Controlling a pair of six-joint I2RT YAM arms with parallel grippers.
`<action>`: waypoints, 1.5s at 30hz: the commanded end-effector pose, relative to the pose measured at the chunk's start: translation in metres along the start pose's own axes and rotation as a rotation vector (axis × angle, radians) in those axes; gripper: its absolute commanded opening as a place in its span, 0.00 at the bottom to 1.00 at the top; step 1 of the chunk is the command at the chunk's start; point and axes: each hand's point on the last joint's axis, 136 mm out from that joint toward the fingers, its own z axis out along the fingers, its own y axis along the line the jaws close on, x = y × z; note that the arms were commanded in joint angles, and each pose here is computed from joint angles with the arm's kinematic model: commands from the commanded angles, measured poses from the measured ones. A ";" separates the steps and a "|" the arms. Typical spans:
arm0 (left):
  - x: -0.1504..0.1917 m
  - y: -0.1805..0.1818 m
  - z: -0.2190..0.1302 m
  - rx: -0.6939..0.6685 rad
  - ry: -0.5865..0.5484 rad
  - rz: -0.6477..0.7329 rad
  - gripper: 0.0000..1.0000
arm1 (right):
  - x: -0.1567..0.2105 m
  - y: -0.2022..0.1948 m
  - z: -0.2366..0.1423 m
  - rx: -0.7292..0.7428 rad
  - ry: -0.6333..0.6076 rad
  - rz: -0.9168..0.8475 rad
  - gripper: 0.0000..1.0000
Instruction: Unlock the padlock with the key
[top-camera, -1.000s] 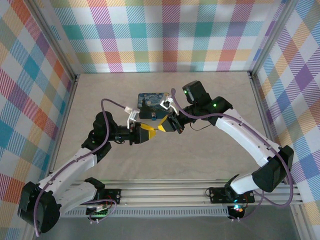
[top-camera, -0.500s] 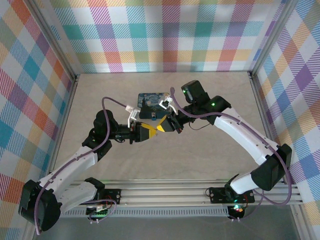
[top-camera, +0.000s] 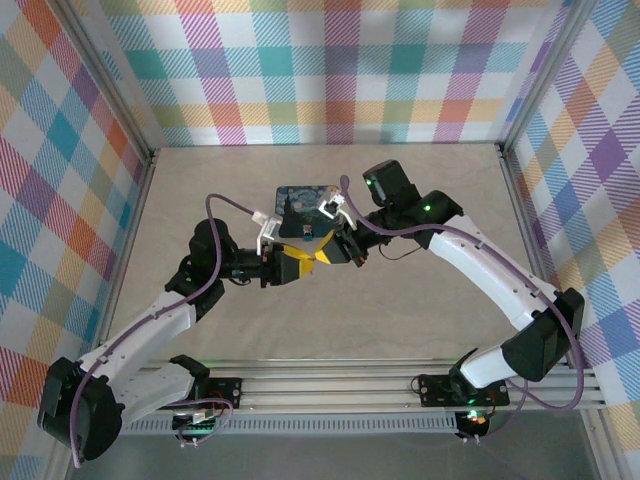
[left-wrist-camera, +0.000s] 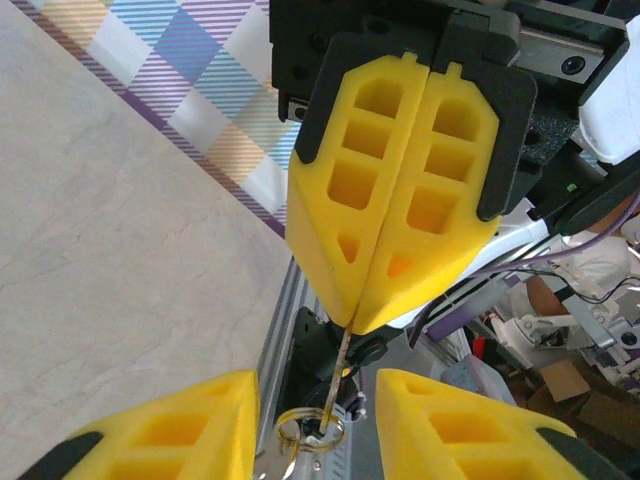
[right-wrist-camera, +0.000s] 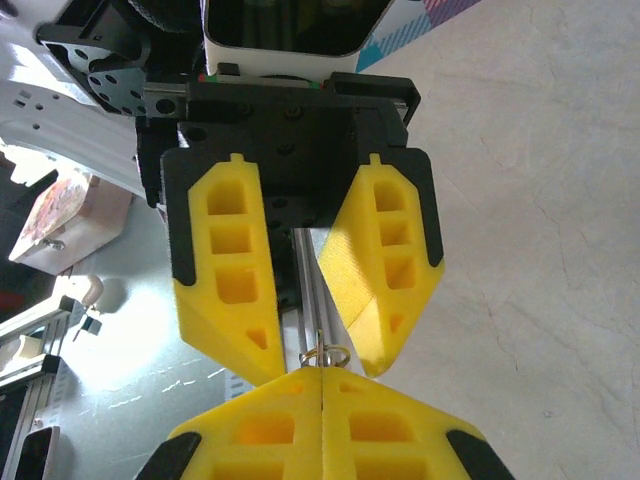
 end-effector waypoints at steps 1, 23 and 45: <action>-0.011 -0.004 -0.002 0.008 -0.016 0.036 0.29 | -0.004 0.005 -0.001 -0.008 0.001 -0.035 0.00; -0.012 0.001 -0.008 -0.052 -0.055 0.029 0.54 | -0.001 -0.002 0.002 0.012 0.024 -0.020 0.00; -0.005 0.006 -0.003 -0.031 -0.003 0.002 0.17 | 0.002 -0.004 0.002 0.025 0.037 -0.022 0.00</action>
